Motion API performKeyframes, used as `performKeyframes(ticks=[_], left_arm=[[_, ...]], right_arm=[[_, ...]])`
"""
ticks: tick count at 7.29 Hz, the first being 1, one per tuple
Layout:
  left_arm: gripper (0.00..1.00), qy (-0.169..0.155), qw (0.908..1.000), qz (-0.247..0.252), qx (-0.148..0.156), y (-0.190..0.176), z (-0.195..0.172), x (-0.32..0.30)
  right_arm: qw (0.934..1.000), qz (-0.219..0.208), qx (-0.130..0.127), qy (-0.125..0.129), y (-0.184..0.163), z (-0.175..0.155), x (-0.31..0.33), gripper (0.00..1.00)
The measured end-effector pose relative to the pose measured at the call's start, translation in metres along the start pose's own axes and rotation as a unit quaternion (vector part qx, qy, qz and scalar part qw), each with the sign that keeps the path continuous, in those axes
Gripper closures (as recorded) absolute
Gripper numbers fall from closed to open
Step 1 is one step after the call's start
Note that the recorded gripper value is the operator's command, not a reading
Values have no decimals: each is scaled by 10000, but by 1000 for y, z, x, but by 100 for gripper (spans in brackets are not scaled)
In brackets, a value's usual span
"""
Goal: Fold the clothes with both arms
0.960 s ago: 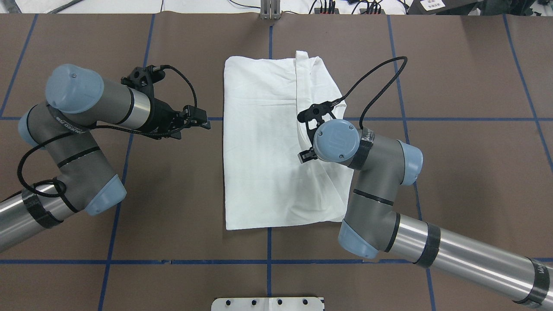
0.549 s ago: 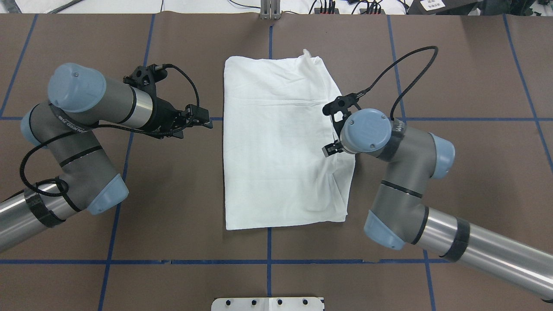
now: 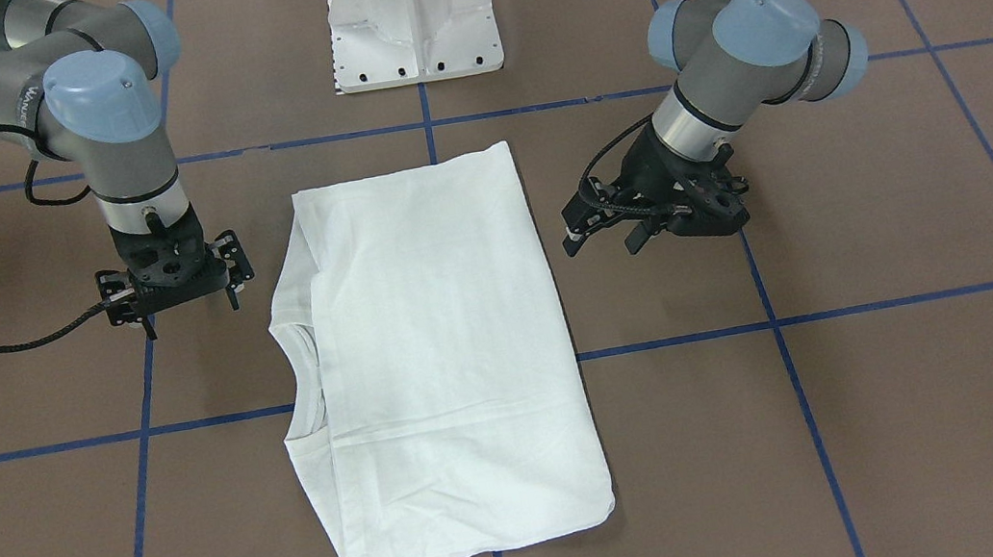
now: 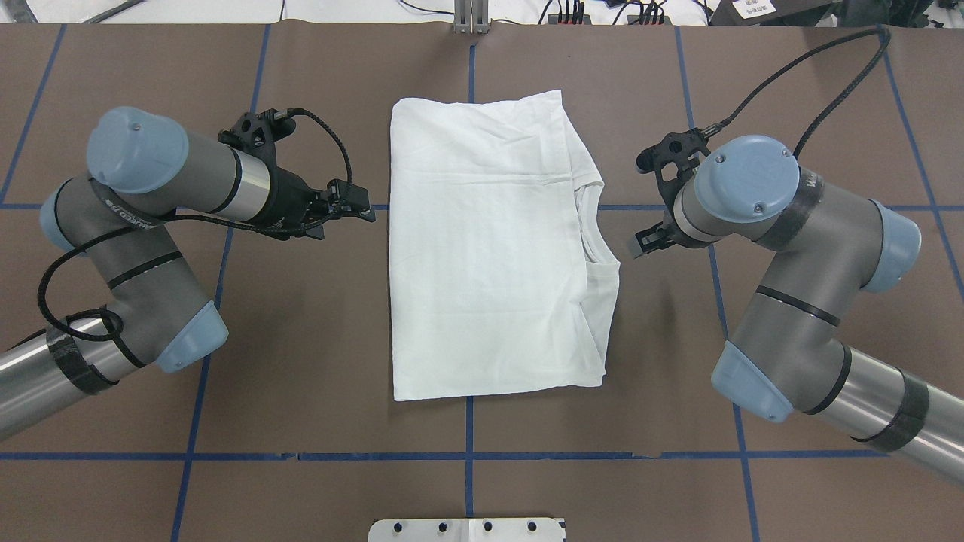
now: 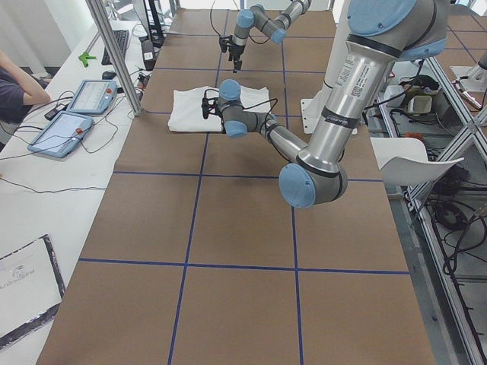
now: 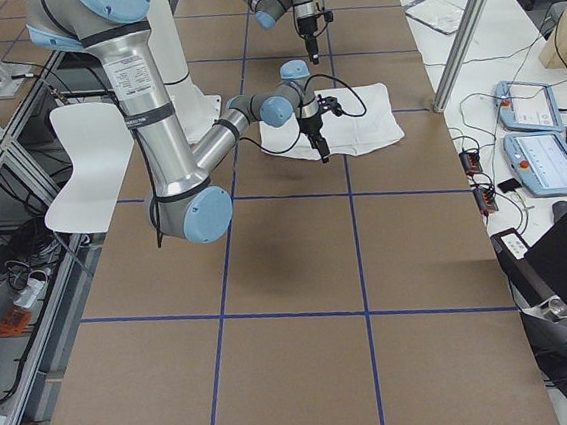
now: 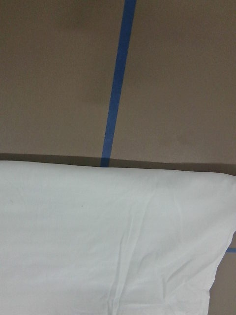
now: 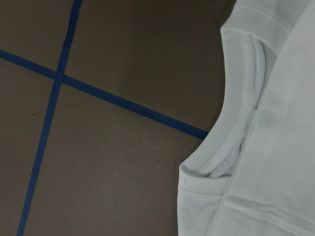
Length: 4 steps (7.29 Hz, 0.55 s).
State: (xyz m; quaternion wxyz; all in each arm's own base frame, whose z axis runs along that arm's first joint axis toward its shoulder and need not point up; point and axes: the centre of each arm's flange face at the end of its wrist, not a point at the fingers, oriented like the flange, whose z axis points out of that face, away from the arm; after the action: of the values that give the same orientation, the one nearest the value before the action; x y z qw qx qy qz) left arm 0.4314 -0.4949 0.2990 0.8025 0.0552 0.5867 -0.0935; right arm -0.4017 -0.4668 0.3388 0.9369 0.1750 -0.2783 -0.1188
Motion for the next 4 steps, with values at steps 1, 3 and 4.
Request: performKeyframes(ticks=[1,3,4], left_arm=[[0,9,10000,4,-3,0,0,2],[0,15,10000,-8,-16,1,0,7],[0,16,10000,-8,-52,5,3,9]], right_arm=[[9999,20,-6,-111,-2,-8,-4,1],[9978,264,-201,-577,4,-25,-14,1],[9941,617,-357,-824,9,-34,-21,1]])
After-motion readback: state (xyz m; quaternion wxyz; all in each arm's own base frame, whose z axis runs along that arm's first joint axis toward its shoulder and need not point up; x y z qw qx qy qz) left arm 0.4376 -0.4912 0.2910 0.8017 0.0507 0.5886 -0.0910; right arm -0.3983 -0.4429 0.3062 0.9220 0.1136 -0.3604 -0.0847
